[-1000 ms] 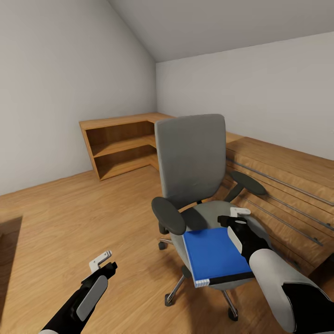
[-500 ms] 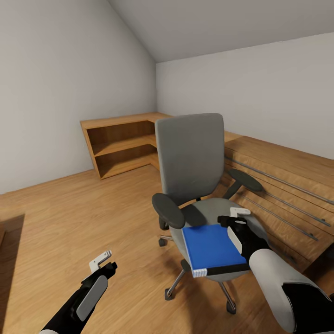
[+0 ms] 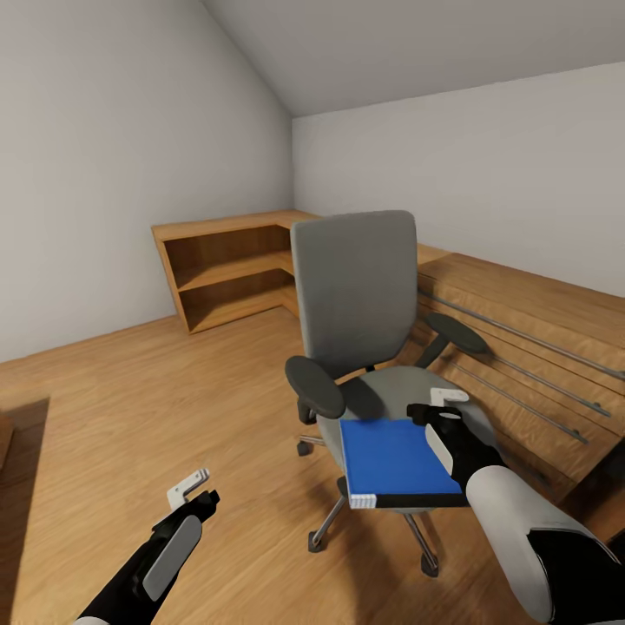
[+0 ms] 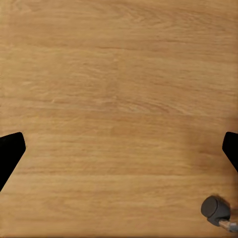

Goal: In the bedroom, organize the workspace by keeping the computer under the desk, ensuring the monitor is on the desk, placing the keyboard on the desk next to the monitor, placing the mouse on the desk next to the keyboard, moving the folder from the swivel chair onto the desk next to the mouse, stacking the notebook on top of the folder with the pen on top of the notebook, and positioning the swivel chair next to the desk.

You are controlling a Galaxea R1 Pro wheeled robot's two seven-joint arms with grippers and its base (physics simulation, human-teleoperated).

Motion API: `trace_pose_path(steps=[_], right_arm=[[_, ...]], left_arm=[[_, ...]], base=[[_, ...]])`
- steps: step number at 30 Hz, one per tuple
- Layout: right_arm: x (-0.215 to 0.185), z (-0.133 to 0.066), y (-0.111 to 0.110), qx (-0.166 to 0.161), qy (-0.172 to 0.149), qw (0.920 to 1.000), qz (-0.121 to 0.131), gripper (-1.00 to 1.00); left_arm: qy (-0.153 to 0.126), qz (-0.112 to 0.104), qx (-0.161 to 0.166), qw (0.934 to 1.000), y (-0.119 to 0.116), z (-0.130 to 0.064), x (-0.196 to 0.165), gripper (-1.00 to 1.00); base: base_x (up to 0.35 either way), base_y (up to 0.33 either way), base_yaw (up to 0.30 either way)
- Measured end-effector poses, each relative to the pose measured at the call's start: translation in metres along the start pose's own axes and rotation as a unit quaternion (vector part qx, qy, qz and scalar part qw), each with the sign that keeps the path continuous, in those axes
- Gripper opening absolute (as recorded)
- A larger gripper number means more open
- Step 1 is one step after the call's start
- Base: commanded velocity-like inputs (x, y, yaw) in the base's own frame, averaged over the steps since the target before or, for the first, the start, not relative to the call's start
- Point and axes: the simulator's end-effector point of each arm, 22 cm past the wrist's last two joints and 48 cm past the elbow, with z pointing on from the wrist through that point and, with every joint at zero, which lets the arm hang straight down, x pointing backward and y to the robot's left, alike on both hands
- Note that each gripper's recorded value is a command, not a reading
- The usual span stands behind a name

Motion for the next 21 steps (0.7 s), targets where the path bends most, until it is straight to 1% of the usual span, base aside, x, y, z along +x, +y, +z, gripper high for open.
trace_pose_path(steps=[9,15,21], right_arm=[[-0.0002,-0.0001,0.0,0.0,0.0,1.0,0.001,1.0],[-0.0023,0.0,-0.0001,0.0,-0.002,1.0,0.001,1.0],[-0.0023,-0.0002,-0.0011,0.001,-0.002,1.0,0.0,1.0]], left_arm=[[0.0,0.0,0.0,1.0,-0.0001,-0.0001,-0.0001,1.0],[0.001,-0.001,0.0,1.0,0.0001,0.0002,0.0005,1.0],[0.001,-0.001,-0.001,1.0,0.0005,0.0001,0.0005,1.0]], base=[[-0.01,0.0,0.0],[-0.169,0.0,0.0],[-0.038,0.0,0.0]])
